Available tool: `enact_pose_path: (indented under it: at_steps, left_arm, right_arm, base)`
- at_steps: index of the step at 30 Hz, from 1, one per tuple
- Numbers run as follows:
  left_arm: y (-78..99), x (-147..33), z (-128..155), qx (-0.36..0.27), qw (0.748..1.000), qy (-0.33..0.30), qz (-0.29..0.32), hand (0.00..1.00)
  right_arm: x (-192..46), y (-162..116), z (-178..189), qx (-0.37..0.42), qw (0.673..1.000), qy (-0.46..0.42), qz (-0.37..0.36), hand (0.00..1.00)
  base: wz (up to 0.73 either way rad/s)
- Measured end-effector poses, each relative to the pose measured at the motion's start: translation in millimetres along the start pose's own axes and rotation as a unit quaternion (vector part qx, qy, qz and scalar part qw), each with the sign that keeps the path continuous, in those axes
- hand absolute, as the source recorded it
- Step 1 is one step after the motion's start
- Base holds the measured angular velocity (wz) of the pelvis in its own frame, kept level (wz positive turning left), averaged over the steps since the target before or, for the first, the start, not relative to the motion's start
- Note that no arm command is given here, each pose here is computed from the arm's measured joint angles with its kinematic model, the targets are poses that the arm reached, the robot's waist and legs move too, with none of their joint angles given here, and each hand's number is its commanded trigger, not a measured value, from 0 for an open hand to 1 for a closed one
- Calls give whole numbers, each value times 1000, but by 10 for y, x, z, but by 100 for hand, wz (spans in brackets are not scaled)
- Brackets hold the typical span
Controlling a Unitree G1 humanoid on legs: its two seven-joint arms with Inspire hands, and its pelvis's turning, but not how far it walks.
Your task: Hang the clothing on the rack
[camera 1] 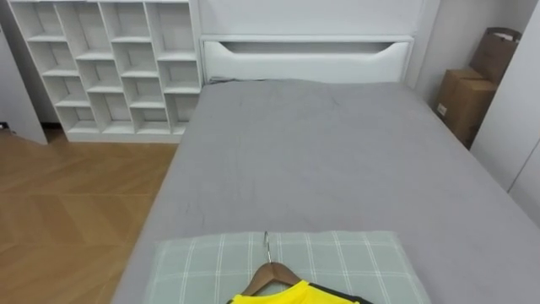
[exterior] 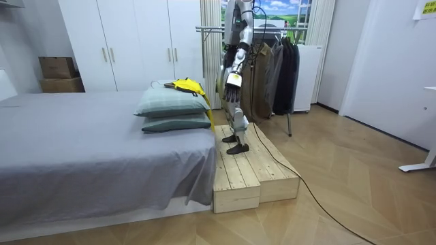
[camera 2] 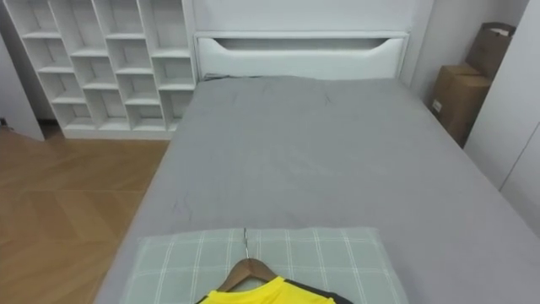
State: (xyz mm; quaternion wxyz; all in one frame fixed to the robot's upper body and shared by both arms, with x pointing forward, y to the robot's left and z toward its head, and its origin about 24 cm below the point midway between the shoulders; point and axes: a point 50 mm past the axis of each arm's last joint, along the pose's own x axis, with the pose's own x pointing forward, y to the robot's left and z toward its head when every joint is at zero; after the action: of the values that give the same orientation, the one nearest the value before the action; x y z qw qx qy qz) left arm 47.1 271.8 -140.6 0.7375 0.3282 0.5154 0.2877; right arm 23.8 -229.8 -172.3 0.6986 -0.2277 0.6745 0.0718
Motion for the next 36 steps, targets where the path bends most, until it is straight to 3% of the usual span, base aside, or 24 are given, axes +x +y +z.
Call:
enact_pose_path:
  at_steps: [9, 15, 19, 24, 36]
  left_arm:
    - [59, -50, 539, 15, 987, -151, 58, 0]
    - [77, -181, 928, 15, 962, -261, 73, 0]
    - [41, -265, 1088, 58, 941, -325, 80, 0]
    - [-28, -340, 1199, 92, 922, -368, 78, 0]
    - [-89, -391, 1228, 120, 909, -395, 61, 0]
  right_arm:
    - [0, -32, 17, 11, 1000, -10, -4, 0]
    - [0, -66, 91, 5, 1000, -23, -11, 0]
    - [0, -77, 96, -4, 1000, -25, -15, 0]
    - [0, -81, 113, -7, 1000, -27, -10, 0]
    - [0, -76, 90, -17, 1000, -24, 12, 0]
  base:
    - [6]
    - [4]
    - [-7]
    - [0]
    - [0]
